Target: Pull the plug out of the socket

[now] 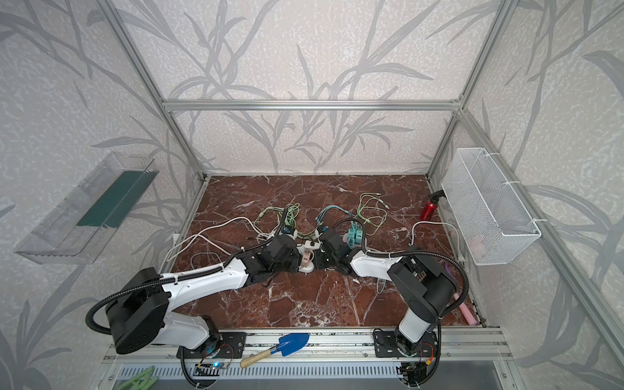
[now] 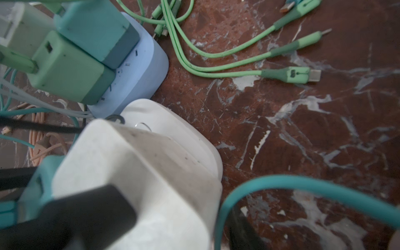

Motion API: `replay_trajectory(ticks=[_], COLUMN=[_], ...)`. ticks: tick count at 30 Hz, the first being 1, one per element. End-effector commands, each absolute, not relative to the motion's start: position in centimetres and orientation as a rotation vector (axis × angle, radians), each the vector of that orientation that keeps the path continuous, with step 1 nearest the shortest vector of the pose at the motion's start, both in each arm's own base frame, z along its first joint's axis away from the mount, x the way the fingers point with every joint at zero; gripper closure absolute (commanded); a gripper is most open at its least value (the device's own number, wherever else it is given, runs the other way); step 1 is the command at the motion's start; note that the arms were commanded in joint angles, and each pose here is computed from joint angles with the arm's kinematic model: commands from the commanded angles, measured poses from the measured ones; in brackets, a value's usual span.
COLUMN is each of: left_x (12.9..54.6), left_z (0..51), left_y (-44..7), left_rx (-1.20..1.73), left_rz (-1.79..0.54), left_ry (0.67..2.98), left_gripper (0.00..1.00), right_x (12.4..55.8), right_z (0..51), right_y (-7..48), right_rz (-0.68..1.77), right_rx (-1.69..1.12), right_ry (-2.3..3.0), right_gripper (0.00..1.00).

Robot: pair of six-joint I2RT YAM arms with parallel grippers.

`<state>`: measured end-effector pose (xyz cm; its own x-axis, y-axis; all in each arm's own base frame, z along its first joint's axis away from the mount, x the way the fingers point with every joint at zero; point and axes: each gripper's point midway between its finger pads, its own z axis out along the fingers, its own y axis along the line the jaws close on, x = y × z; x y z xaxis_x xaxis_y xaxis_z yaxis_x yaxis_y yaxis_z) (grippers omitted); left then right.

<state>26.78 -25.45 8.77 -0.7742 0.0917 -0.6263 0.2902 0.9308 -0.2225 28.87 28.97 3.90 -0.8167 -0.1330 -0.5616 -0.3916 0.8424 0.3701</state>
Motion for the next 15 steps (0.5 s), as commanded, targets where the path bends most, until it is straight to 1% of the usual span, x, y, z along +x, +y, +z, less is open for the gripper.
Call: replay_trajectory(ticks=[1, 6, 11, 15], left_x=[27.5, 27.3, 27.3, 27.3], left_z=[12.4, 10.8, 9.9, 9.5], left_y=[-28.6, -28.9, -29.6, -29.3], left_rx=[0.27, 0.251, 0.219, 0.195], left_rz=[-0.61, -0.616, -0.653, -0.635], left_ry=[2.308, 2.368, 2.399, 2.419], left_gripper=[1.0, 1.0, 1.0, 1.0], right_x=[25.6, 25.6, 25.2, 24.6], right_z=[-1.1, 0.5, 0.9, 0.8], right_y=[25.6, 26.8, 26.6, 26.6], right_rz=[0.481, 0.607, 0.63, 0.665], right_rx=[-0.424, -0.405, -0.402, -0.393], right_ry=[2.694, 2.635, 2.625, 2.623], right_gripper=[0.53, 0.49, 0.43, 0.42])
